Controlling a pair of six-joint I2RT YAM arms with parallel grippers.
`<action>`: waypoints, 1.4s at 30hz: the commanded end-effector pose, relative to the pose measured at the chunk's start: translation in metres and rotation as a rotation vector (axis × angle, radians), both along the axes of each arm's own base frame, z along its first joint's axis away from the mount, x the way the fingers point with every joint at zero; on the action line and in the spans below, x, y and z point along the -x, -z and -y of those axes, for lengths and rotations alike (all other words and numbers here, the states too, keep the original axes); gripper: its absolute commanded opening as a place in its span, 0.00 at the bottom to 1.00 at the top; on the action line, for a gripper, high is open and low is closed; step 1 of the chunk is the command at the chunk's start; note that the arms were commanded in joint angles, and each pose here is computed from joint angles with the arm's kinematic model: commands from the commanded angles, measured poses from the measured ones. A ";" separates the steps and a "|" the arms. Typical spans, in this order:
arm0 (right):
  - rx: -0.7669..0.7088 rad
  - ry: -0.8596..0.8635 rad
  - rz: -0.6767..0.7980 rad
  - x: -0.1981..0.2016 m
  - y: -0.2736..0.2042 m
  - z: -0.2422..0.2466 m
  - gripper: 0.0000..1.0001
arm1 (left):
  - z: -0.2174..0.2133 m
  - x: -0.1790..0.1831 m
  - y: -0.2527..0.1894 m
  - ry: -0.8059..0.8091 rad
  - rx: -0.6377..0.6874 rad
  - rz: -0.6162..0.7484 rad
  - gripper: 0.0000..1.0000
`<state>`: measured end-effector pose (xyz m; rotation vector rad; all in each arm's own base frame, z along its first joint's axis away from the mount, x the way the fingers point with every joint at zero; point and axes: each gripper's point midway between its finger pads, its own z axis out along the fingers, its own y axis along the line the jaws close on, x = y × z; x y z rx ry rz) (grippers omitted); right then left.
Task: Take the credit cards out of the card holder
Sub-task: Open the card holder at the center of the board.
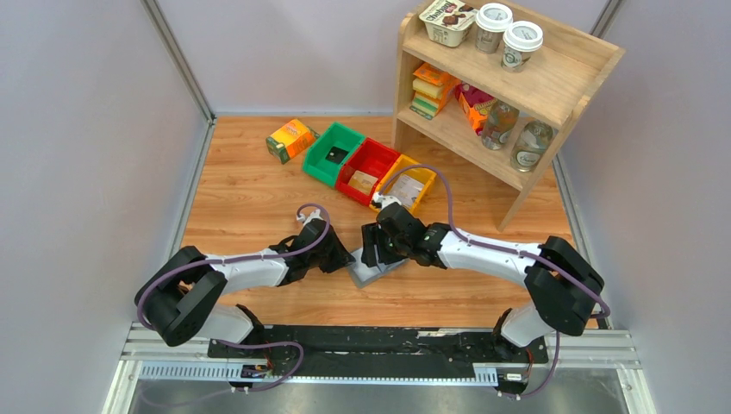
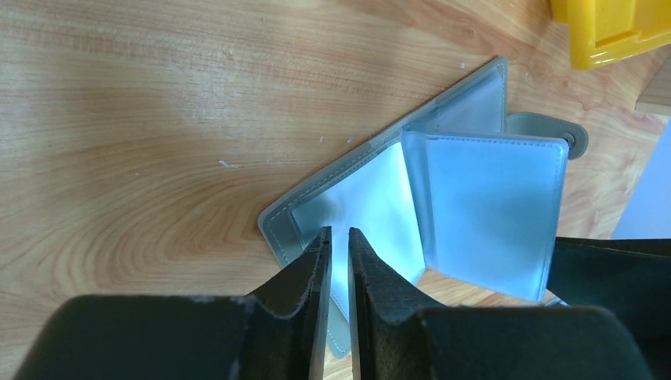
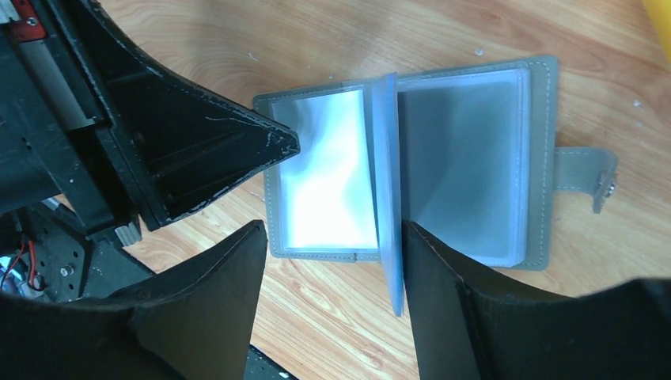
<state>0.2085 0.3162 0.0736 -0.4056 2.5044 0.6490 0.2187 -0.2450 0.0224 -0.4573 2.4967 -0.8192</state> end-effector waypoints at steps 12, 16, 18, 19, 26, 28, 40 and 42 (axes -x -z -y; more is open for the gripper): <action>0.183 0.183 0.149 -0.032 -0.006 0.040 0.85 | -0.002 0.006 0.000 0.006 -0.007 -0.010 0.21; 0.152 0.145 0.126 -0.030 0.000 0.027 0.82 | -0.002 0.006 0.001 0.005 -0.008 -0.013 0.21; 0.159 0.130 0.118 -0.031 0.004 0.024 0.81 | -0.002 0.006 0.002 0.005 -0.009 -0.015 0.21; 0.165 0.122 0.117 -0.031 0.005 0.023 0.81 | -0.003 0.006 0.002 0.005 -0.011 -0.017 0.21; 0.161 0.070 0.088 -0.028 0.015 0.011 0.81 | -0.002 0.006 0.002 0.004 -0.011 -0.018 0.21; 0.161 0.063 0.081 -0.027 0.017 0.010 0.80 | -0.002 0.006 0.003 0.005 -0.012 -0.018 0.21; 0.075 -0.028 0.069 -0.013 0.001 -0.008 0.74 | -0.002 0.005 0.003 0.002 -0.011 -0.018 0.21; 0.060 -0.041 0.064 -0.012 0.000 -0.010 0.72 | -0.002 0.006 0.004 0.005 -0.012 -0.018 0.21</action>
